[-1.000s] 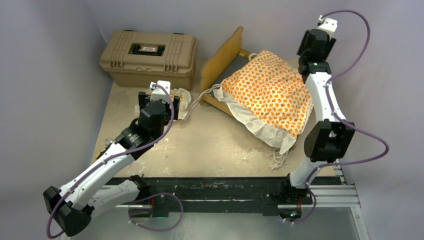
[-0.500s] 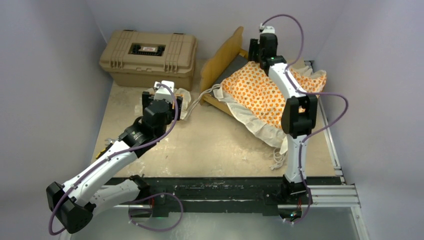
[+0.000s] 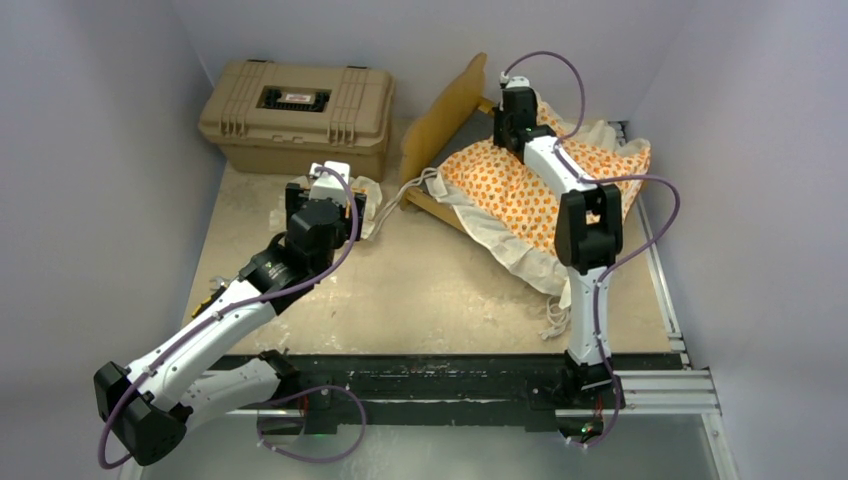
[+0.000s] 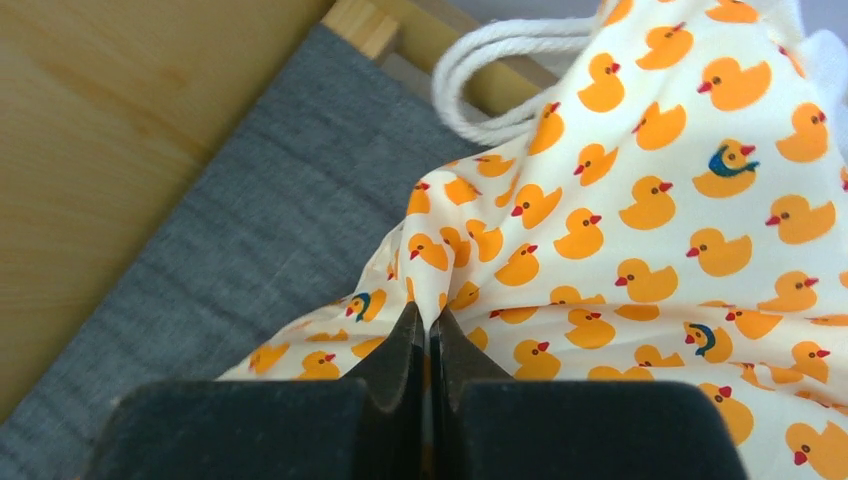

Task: Set up the pet bed
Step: Adjust the mattress on the bed frame.

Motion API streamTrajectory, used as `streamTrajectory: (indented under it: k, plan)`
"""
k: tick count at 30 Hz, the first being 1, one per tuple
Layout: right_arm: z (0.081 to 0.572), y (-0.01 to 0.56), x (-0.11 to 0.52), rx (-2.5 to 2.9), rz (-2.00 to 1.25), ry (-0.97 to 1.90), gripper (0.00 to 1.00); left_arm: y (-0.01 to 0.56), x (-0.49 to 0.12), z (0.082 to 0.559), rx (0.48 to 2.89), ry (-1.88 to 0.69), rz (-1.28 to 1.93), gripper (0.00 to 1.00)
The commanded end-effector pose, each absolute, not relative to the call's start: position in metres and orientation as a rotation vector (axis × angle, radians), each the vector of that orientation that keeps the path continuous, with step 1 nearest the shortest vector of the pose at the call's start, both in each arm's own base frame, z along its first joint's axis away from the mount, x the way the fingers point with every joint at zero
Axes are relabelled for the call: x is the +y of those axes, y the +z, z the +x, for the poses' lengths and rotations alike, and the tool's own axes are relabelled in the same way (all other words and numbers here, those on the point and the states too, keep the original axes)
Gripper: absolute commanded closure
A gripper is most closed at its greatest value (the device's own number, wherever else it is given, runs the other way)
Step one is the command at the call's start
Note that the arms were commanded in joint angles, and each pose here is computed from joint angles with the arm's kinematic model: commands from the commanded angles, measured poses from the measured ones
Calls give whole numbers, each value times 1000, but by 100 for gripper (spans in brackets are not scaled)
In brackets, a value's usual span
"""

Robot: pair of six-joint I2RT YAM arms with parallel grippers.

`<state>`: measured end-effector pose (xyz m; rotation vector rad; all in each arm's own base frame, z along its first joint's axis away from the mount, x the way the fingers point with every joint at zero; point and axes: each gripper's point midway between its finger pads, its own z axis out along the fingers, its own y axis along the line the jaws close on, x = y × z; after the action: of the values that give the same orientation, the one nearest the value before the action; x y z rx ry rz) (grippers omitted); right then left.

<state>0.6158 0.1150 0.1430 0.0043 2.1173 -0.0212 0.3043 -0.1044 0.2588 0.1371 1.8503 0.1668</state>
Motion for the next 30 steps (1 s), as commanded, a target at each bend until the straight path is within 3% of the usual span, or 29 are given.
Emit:
streamTrajectory:
  k: [1,5,11,20,24,26,30]
  plan:
    - [601,218,162,1948,-148,148,100,259,-105,307,1835,160,119,14]
    - [586,260,181,1847,-226,263,100,259,-106,307,1837,158,123,14]
    - [575,276,203,1804,-325,393,100,257,-107,308,1840,160,125,14]
    - [591,217,203,1915,-286,367,100,253,-109,309,1852,163,134,14]
    - [594,211,200,1935,-265,351,90,250,-111,310,1860,159,143,14]
    - [592,229,198,1906,-249,349,79,247,-113,311,1866,157,149,14]
    - [579,277,190,1840,-226,337,78,242,-120,316,1884,150,162,14]
